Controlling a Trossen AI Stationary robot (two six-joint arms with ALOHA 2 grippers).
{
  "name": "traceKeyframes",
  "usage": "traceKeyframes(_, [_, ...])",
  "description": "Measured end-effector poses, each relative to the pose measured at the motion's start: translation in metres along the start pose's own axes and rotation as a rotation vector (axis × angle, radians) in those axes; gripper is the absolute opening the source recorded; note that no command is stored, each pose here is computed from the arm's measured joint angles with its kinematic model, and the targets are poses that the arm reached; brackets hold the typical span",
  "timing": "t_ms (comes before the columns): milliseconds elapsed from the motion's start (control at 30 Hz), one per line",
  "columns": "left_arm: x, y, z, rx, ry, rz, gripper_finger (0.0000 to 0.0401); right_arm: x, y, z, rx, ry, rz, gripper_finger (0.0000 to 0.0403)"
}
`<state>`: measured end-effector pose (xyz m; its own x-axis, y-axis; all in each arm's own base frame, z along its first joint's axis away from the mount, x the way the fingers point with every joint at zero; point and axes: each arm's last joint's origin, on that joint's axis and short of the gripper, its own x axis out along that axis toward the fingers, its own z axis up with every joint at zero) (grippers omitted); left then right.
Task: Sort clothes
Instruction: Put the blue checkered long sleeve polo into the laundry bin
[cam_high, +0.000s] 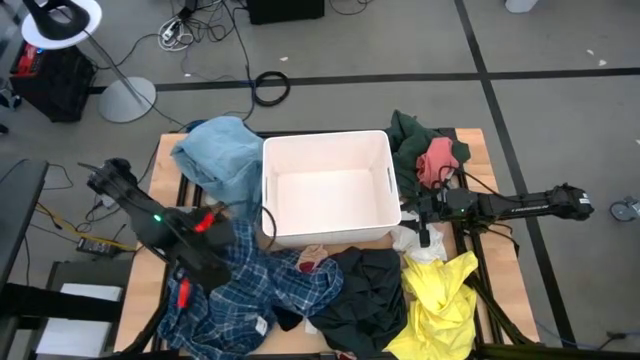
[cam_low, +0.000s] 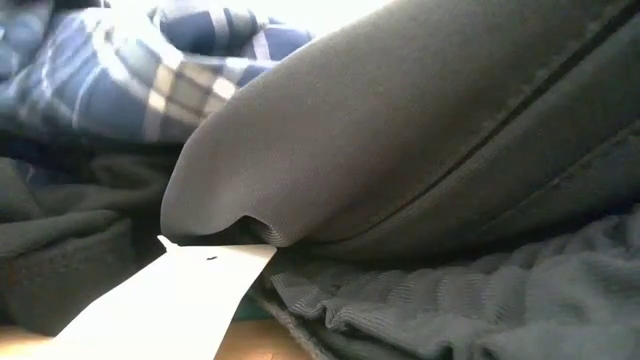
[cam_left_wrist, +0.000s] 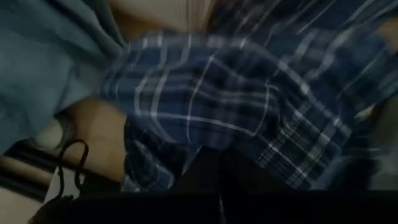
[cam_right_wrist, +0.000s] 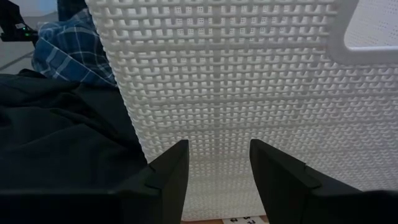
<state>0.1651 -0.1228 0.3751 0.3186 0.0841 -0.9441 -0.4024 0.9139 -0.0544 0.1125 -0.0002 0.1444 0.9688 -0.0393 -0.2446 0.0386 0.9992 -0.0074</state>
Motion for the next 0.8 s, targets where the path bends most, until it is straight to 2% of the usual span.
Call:
traceKeyframes(167, [-0.043, 0.006, 0.014, 0.017, -0.164, -0.106, 0.0000, 0.000, 0.000, 0.000, 0.000, 0.000, 0.000, 0.0171])
traceKeyframes(300, [-0.075, 0.016, 0.024, 0.029, -0.322, -0.139, 0.0000, 0.000, 0.000, 0.000, 0.000, -0.001, 0.000, 0.0171])
traceKeyframes(567, [-0.108, 0.050, 0.057, -0.018, -0.588, -0.020, 0.0000, 0.000, 0.000, 0.000, 0.000, -0.004, 0.000, 0.0171])
traceKeyframes(800, [-0.123, 0.067, 0.098, -0.049, -0.824, 0.011, 0.0000, 0.000, 0.000, 0.000, 0.000, -0.003, 0.000, 0.0171])
